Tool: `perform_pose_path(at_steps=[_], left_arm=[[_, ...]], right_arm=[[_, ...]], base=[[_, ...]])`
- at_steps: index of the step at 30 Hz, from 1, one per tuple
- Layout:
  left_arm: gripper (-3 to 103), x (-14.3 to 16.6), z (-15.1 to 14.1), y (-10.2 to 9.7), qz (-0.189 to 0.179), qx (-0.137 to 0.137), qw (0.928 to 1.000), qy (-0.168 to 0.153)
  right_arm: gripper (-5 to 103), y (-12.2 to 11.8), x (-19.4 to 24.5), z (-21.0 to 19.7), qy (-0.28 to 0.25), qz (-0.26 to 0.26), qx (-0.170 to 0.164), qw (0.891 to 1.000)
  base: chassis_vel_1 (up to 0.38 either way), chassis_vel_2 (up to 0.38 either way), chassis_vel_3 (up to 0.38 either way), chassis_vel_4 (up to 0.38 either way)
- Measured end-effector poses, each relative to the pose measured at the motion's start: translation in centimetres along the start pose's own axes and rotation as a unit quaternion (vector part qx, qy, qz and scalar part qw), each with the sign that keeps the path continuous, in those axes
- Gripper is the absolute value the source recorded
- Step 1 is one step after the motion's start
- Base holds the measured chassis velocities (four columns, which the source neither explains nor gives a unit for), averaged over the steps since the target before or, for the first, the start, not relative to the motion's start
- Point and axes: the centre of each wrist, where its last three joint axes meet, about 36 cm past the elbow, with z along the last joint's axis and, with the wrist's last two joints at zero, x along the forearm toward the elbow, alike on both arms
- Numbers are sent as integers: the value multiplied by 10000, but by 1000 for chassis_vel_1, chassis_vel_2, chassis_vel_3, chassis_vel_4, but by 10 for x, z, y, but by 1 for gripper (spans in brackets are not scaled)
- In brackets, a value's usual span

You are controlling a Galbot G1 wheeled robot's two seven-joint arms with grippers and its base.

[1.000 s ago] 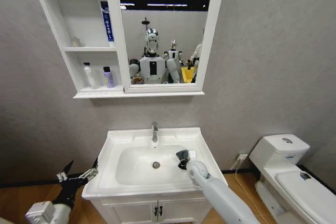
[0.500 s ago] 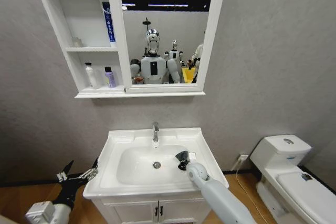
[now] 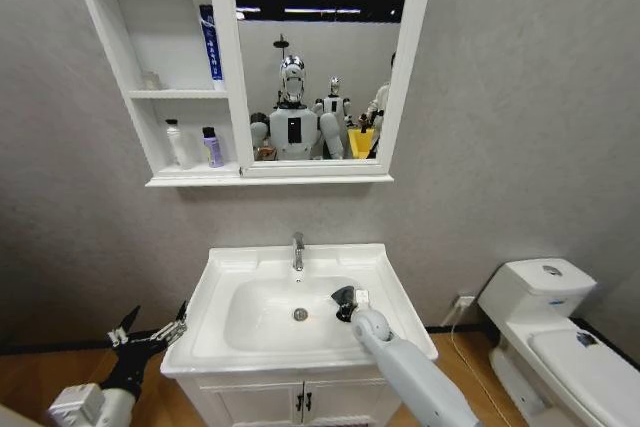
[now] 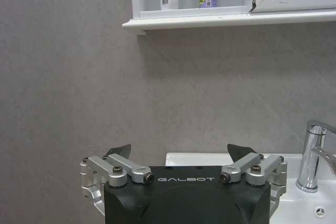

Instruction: Move facial cleanser and shampoo from washbasin to cabinet, then wipe washbasin with towel.

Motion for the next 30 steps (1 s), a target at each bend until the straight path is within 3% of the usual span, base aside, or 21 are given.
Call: perform_pose_path(at_steps=[14, 30], left_arm=[[100, 0, 0, 0, 0, 0, 10000, 0], [100, 0, 0, 0, 0, 0, 10000, 0]], right_arm=[[6, 22, -1, 8, -182, -574, 6, 9982], [6, 32, -7, 4, -236, -765, -36, 9968]], base=[[0, 0, 0, 0], [0, 0, 0, 0]])
